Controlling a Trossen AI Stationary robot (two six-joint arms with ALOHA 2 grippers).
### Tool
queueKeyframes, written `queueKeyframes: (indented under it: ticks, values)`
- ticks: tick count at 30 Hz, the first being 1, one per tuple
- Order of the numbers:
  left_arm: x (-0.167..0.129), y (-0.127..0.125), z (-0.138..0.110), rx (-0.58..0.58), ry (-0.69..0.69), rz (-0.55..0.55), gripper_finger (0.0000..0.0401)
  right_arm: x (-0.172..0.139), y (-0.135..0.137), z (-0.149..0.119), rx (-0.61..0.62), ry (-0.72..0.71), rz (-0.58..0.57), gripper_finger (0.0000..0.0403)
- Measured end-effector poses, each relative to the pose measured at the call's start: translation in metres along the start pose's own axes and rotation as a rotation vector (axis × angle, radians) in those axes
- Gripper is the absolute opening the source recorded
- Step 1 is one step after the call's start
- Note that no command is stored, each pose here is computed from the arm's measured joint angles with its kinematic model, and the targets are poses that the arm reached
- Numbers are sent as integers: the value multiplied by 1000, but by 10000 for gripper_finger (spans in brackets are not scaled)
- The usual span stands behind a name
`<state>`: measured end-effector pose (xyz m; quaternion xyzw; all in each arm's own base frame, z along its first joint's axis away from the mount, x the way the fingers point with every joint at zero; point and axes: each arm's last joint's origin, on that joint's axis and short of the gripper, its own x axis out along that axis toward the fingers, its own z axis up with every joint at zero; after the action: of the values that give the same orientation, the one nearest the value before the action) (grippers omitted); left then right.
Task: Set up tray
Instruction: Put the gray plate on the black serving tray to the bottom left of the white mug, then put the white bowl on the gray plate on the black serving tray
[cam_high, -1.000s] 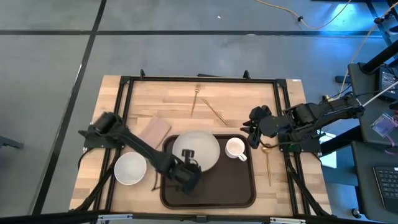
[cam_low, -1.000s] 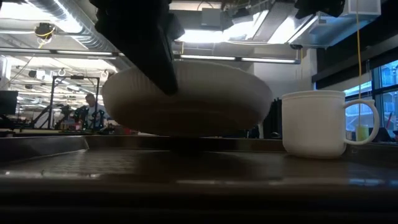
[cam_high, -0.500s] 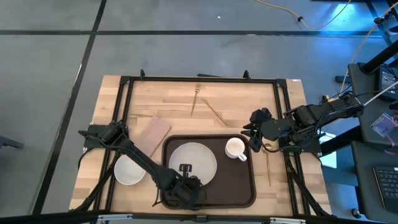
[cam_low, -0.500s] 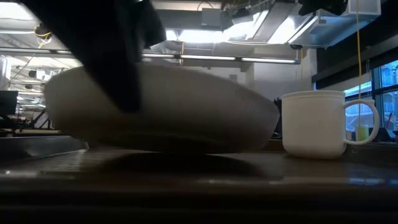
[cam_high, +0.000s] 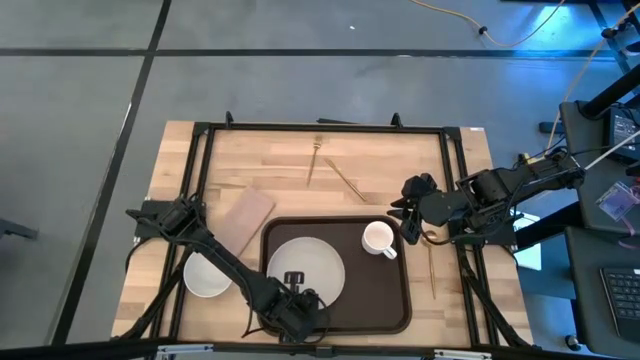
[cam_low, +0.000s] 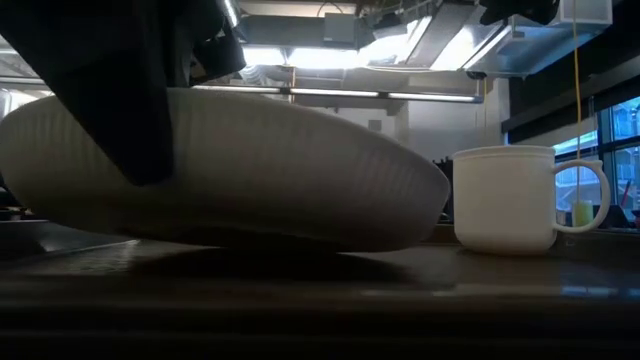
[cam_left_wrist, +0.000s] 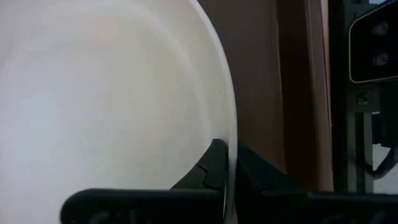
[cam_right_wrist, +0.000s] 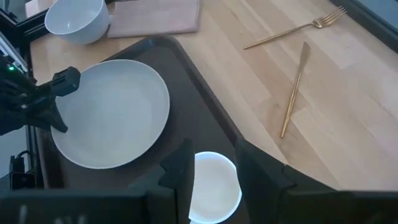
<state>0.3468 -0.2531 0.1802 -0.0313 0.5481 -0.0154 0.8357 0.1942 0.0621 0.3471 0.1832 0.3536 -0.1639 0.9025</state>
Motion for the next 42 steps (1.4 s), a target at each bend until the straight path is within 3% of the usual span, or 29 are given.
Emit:
queueKeyframes:
  ticks: [10,21,30,37,42]
  values:
    - [0,-3,3,-25,-29,-34,17,0,0,0,-2,1,-1,117]
    - [1,0,6,-64,-24,-54,73,0,0,0,-20,2,-2,117]
    - [-1,4,11,-61,-31,-67,94,0,0,0,-23,2,-2,117]
    - [-62,23,24,-77,-149,-31,90,0,0,-1,-22,9,0,117]
    - [-119,48,32,-204,-308,33,89,0,1,-1,2,38,38,117]
